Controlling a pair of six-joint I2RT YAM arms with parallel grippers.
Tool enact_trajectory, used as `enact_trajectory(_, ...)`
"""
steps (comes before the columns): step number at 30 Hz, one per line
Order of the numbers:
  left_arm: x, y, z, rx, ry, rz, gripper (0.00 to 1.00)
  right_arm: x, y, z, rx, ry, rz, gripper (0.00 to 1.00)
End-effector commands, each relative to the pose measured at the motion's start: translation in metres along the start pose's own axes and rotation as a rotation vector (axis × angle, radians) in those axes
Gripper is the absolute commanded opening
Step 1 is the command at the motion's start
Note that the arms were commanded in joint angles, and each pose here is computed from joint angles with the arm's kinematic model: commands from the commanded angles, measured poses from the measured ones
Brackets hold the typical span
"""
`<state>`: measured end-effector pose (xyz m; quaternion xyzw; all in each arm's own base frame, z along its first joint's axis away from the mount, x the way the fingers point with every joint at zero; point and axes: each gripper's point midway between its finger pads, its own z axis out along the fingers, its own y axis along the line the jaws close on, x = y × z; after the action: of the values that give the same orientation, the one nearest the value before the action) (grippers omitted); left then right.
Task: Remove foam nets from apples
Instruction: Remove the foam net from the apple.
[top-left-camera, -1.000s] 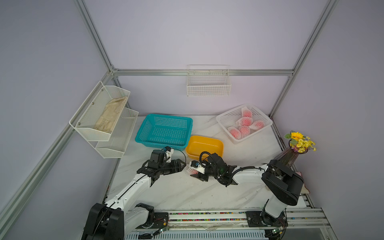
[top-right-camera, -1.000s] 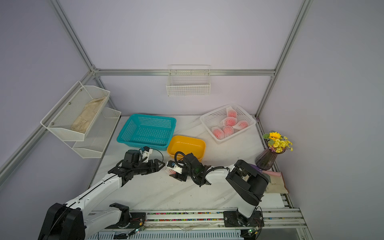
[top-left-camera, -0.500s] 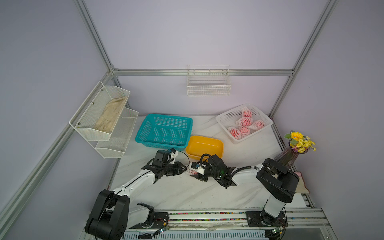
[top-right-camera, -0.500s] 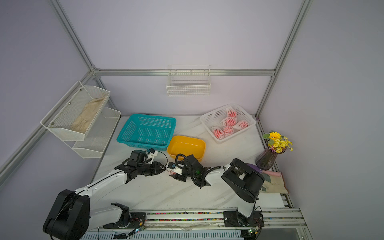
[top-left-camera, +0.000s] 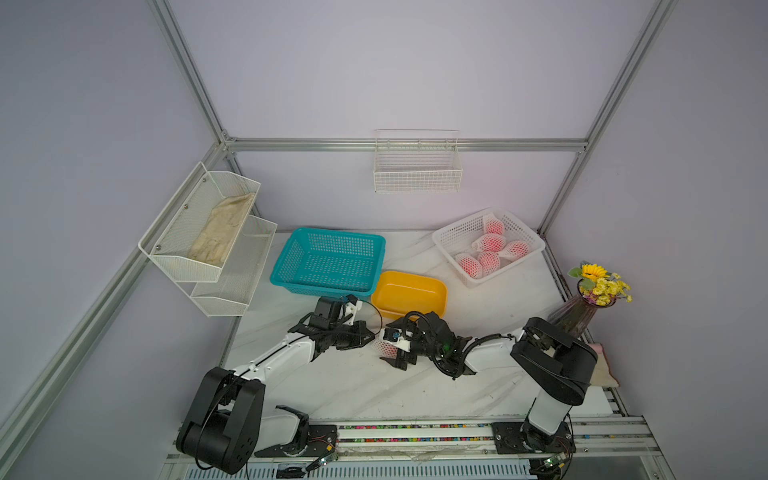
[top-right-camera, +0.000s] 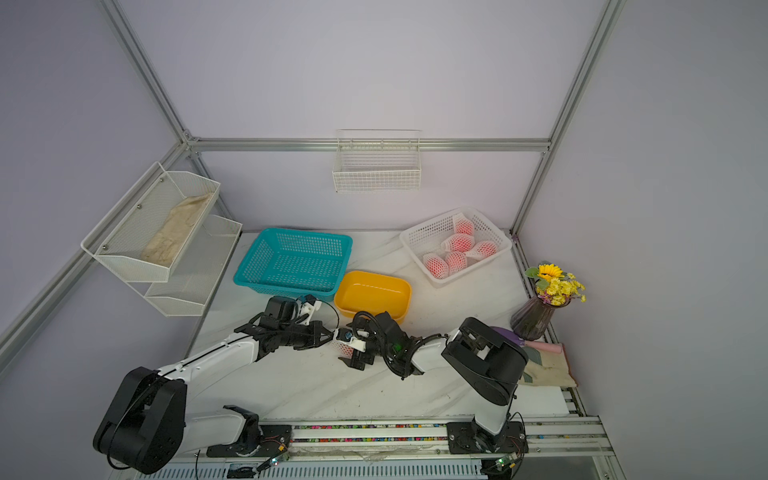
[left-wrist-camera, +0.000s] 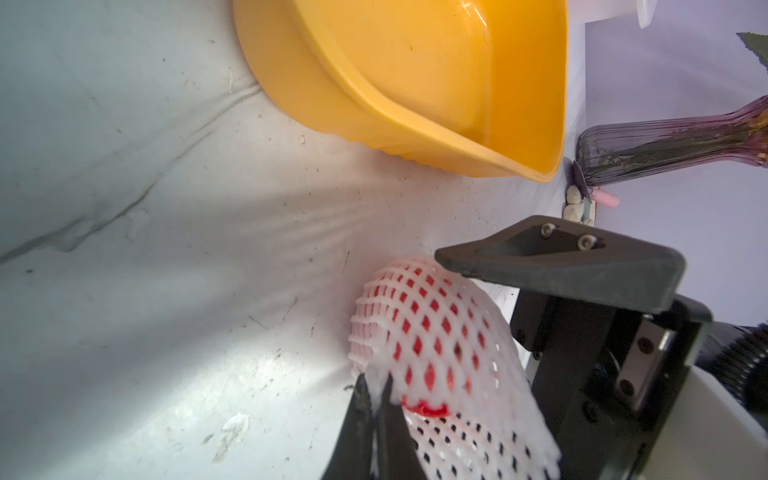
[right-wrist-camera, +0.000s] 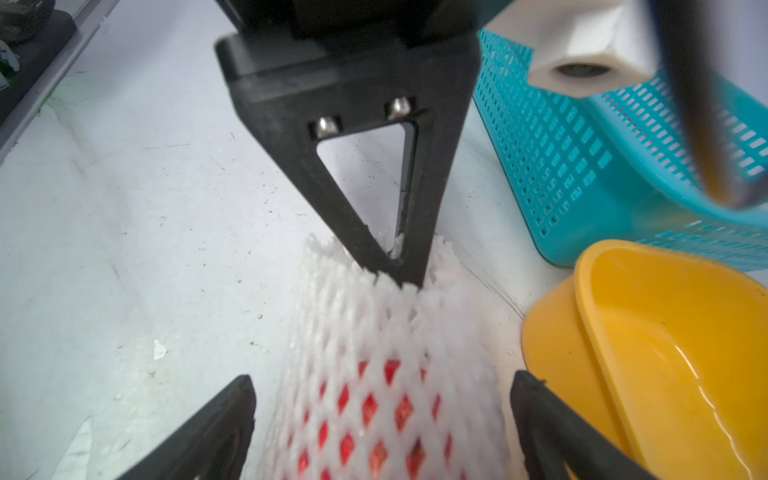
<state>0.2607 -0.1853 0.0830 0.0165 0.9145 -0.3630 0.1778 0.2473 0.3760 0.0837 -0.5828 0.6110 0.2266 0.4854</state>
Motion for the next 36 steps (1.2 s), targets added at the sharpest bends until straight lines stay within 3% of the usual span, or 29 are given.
enact_trajectory(1, -0.021, -0.027, -0.011, 0.044, -0.048, 0.088, 0.03, -0.025, -0.003, -0.015, 0.008, -0.043, -0.033, 0.97)
enact_trajectory(9, -0.031, -0.047, -0.018, 0.055, -0.054, 0.114, 0.02, -0.043, 0.003, -0.050, -0.025, -0.028, 0.052, 0.97)
enact_trajectory(17, -0.026, -0.054, -0.004, 0.037, 0.009, 0.107, 0.02, -0.029, 0.006, -0.077, 0.033, -0.001, 0.148, 0.97)
enact_trajectory(23, -0.031, -0.052, 0.005, 0.014, 0.022, 0.093, 0.02, -0.012, 0.002, -0.070, 0.024, 0.033, 0.178, 0.96)
enact_trajectory(28, -0.037, -0.058, 0.006, 0.021, 0.015, 0.089, 0.03, -0.007, -0.007, -0.060, -0.027, 0.026, 0.211, 0.87)
enact_trajectory(36, -0.037, -0.063, 0.006, 0.031, 0.028, 0.087, 0.07, -0.010, -0.019, -0.046, -0.092, -0.001, 0.250, 0.81)
